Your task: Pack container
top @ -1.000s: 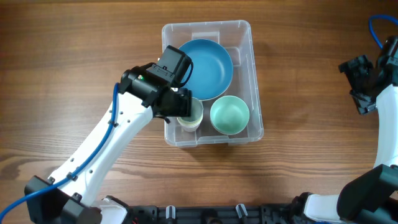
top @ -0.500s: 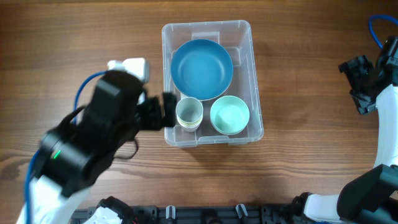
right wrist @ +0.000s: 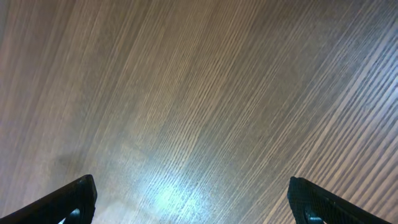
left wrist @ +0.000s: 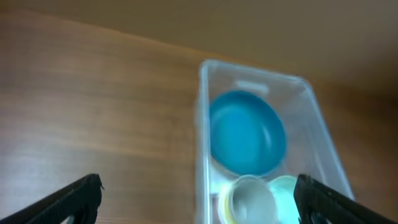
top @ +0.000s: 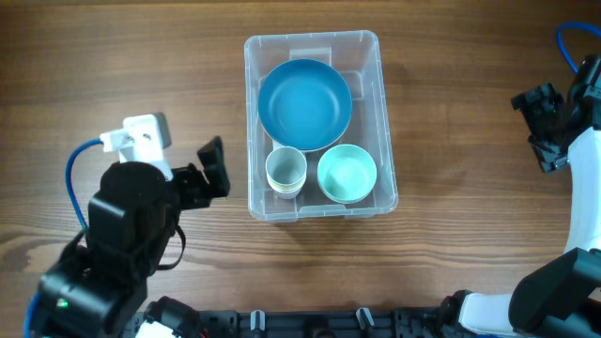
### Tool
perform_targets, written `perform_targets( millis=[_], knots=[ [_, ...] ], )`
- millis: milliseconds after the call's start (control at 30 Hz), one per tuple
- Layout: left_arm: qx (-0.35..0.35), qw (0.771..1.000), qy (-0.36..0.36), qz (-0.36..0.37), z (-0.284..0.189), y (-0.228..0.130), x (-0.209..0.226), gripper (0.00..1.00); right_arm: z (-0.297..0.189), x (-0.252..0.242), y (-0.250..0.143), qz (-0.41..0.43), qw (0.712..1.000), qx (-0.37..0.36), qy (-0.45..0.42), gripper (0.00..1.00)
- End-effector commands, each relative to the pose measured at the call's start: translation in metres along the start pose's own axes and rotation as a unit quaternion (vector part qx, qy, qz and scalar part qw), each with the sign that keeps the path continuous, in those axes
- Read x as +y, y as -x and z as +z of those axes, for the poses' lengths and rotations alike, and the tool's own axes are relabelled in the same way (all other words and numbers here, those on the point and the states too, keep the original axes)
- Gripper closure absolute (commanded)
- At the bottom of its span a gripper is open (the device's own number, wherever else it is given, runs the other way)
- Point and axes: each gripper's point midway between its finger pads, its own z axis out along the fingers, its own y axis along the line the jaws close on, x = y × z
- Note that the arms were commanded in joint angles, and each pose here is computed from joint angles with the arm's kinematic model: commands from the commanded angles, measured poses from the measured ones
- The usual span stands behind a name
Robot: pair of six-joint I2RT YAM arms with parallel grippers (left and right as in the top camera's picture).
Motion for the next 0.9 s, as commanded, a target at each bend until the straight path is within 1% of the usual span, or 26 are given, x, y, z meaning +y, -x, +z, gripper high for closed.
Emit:
perform_targets(
  millis=[0, 67, 200, 333, 433, 500, 633, 867],
  knots=[
    [-0.016, 0.999, -0.015, -0.041, 0.02, -0.027, 0.026, 0.0, 0.003, 0.001, 0.0, 0.007, 1.0, 0.003, 0.0, 0.0],
    [-0.028, 0.998, -0.02, -0.061, 0.029, -0.044, 0.041, 0.0, 0.003, 0.001, 0.0, 0.007, 1.0, 0.003, 0.0, 0.0],
    [-0.049, 0.996, -0.001, -0.079, 0.035, -0.082, 0.071, 0.0, 0.003, 0.001, 0.0, 0.007, 1.0, 0.003, 0.0, 0.0],
    [-0.057, 0.997, -0.001, -0.055, 0.038, -0.114, 0.082, 0.0, 0.003, 0.001, 0.0, 0.007, 1.0, 0.003, 0.0, 0.0],
    [-0.051, 0.997, 0.005, -0.055, 0.048, -0.14, 0.092, 0.0, 0.003, 0.001, 0.0, 0.007, 1.0, 0.003, 0.0, 0.0],
    [-0.046, 0.997, 0.008, -0.055, 0.054, -0.15, 0.096, 0.0, 0.003, 0.001, 0.0, 0.008, 1.0, 0.003, 0.0, 0.0],
    [-0.047, 0.997, 0.011, -0.056, 0.06, -0.162, 0.101, 0.0, 0.003, 0.001, 0.0, 0.007, 1.0, 0.003, 0.0, 0.0],
    [-0.09, 0.994, 0.002, -0.058, 0.051, -0.151, 0.1, 0.0, 0.003, 0.001, 0.0, 0.007, 1.0, 0.003, 0.0, 0.0]
  ],
)
